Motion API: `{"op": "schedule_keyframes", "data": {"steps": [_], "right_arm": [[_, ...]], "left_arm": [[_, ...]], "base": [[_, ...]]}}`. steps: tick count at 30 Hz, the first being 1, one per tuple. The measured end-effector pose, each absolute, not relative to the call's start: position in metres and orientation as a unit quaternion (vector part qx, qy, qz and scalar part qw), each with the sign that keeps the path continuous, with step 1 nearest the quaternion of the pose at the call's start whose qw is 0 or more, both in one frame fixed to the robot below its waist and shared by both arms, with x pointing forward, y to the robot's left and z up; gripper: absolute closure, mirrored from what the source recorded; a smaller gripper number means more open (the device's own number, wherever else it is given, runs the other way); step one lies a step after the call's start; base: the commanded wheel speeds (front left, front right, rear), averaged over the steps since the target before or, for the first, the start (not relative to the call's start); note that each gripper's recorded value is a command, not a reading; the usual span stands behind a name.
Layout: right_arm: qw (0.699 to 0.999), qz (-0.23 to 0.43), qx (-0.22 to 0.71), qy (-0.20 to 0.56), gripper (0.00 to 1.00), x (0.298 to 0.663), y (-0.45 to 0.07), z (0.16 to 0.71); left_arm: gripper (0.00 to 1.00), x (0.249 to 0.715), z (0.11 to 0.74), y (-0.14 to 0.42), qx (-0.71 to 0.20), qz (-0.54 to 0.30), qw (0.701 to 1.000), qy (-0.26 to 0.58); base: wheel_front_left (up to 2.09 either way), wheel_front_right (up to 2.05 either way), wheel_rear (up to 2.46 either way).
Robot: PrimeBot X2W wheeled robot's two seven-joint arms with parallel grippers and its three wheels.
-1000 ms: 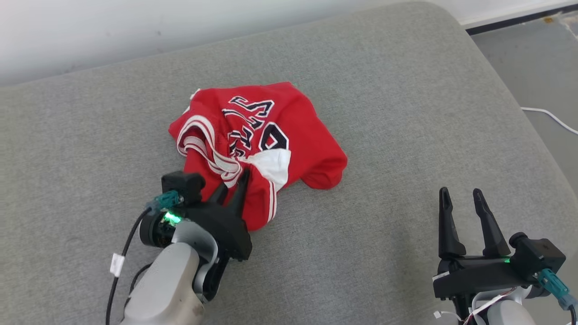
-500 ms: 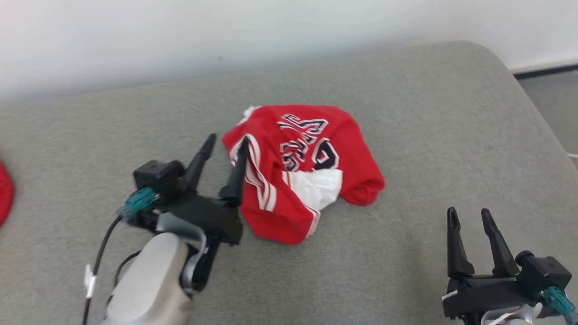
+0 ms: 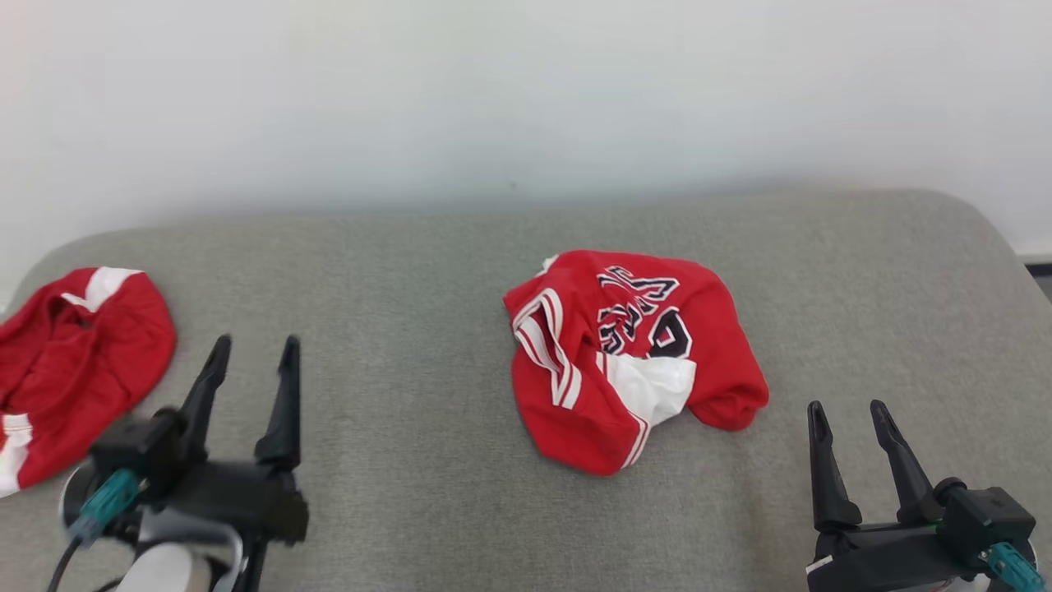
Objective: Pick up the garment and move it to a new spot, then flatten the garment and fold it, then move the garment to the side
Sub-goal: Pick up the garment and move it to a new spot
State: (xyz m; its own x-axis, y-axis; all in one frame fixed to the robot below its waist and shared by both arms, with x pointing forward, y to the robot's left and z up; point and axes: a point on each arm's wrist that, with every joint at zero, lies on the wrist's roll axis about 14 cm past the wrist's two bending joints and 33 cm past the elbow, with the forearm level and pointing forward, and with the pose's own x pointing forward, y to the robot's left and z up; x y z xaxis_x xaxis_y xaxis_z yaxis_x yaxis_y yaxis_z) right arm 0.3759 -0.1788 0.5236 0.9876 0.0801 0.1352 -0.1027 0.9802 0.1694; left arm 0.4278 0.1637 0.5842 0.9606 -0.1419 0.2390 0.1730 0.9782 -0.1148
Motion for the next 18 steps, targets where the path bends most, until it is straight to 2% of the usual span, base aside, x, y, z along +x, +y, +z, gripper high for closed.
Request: {"op": "schedule_keyframes", "data": {"steps": [6, 18], "right_arm": [[0.992, 0.067, 0.08, -0.076, 0.0, 0.373, -0.168, 0.537], [0.992, 0.078, 0.077, -0.07, 0.0, 0.369, -0.163, 0.537]], "left_arm": [[0.0, 0.39, 0.578, 0.203, -0.053, -0.025, 0.991, -0.119], [0.0, 0.358, 0.552, 0.201, -0.01, -0.023, 0.995, -0.093]], "base": [[0.0, 0.0, 0.0], [0.0, 0.0, 0.0]]}}
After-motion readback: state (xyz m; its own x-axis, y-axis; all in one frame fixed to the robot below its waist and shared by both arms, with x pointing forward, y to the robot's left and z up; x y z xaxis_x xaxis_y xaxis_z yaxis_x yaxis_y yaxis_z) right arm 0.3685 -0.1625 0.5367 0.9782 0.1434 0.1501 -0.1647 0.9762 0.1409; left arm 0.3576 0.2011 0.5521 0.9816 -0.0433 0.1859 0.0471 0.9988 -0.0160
